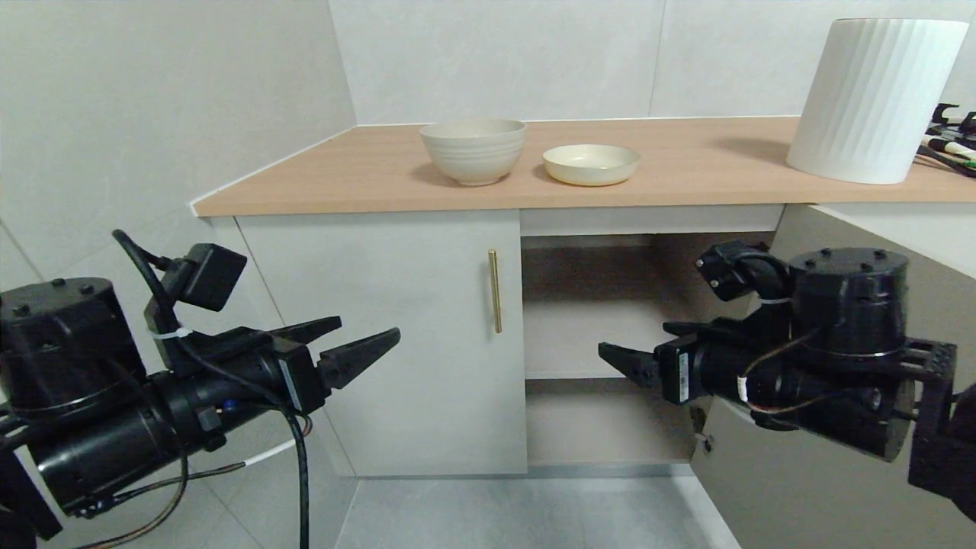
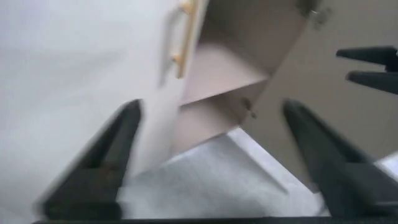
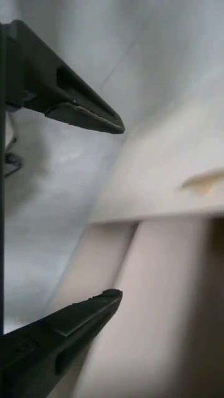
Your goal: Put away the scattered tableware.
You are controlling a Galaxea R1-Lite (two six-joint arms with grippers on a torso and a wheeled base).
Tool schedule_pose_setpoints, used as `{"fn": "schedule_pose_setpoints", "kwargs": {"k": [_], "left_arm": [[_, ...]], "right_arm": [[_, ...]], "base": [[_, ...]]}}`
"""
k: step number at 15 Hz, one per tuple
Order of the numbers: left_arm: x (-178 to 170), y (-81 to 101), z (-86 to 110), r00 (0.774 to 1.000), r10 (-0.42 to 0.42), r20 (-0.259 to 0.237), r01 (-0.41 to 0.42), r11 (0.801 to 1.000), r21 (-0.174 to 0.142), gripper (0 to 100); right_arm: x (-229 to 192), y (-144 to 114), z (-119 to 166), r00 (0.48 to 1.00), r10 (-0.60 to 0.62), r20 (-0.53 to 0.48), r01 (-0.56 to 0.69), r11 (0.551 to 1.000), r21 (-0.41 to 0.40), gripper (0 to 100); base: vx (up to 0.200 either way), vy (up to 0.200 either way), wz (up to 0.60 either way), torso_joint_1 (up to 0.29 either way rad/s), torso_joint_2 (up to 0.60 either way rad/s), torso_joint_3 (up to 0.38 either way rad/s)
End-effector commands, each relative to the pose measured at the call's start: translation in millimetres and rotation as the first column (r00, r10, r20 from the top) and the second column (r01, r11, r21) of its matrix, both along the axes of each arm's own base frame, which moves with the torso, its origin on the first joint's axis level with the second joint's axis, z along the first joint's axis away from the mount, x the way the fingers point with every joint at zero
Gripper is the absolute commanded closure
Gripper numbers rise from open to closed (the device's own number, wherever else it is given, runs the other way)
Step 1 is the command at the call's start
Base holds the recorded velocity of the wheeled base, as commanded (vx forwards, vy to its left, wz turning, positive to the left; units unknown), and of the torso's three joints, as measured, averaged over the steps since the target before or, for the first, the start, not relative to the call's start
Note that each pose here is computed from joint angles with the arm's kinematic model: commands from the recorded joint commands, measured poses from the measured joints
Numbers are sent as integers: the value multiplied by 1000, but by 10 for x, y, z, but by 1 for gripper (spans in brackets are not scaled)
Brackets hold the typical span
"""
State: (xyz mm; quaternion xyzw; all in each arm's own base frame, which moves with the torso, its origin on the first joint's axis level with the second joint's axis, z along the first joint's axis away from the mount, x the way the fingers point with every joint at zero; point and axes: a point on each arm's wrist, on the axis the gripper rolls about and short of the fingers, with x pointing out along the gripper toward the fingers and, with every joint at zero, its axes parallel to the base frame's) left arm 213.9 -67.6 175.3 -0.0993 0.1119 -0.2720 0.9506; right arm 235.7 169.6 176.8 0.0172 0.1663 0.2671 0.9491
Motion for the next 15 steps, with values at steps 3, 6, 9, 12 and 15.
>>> {"fn": "schedule_pose_setpoints", "kwargs": {"k": [3, 6, 9, 12, 15], "left_arm": [[-153, 191, 369, 997, 69, -26, -69, 998, 7, 0], [-165, 200, 429, 996, 71, -54, -71, 997, 14, 0], [-122, 187, 425, 996, 68, -60, -67, 998, 16, 0], [-85, 183, 423, 995, 72, -64, -71, 997, 15, 0], [-91, 184, 430, 996, 72, -61, -71, 997, 15, 0]], "right_arm": [[190, 51, 115, 977, -69, -204, 79, 996, 41, 0], [112, -3, 181, 972, -73, -221, 82, 996, 31, 0], [23, 36, 301, 969, -55, -240, 81, 992, 100, 0], [-22, 59, 303, 970, -40, -240, 66, 993, 100, 0], [-19, 67, 282, 969, -39, -244, 64, 993, 95, 0]], "base": [[0, 0, 0, 0, 0, 0], [0, 0, 0, 0, 0, 0], [0, 0, 0, 0, 0, 0], [0, 0, 0, 0, 0, 0], [0, 0, 0, 0, 0, 0]]}}
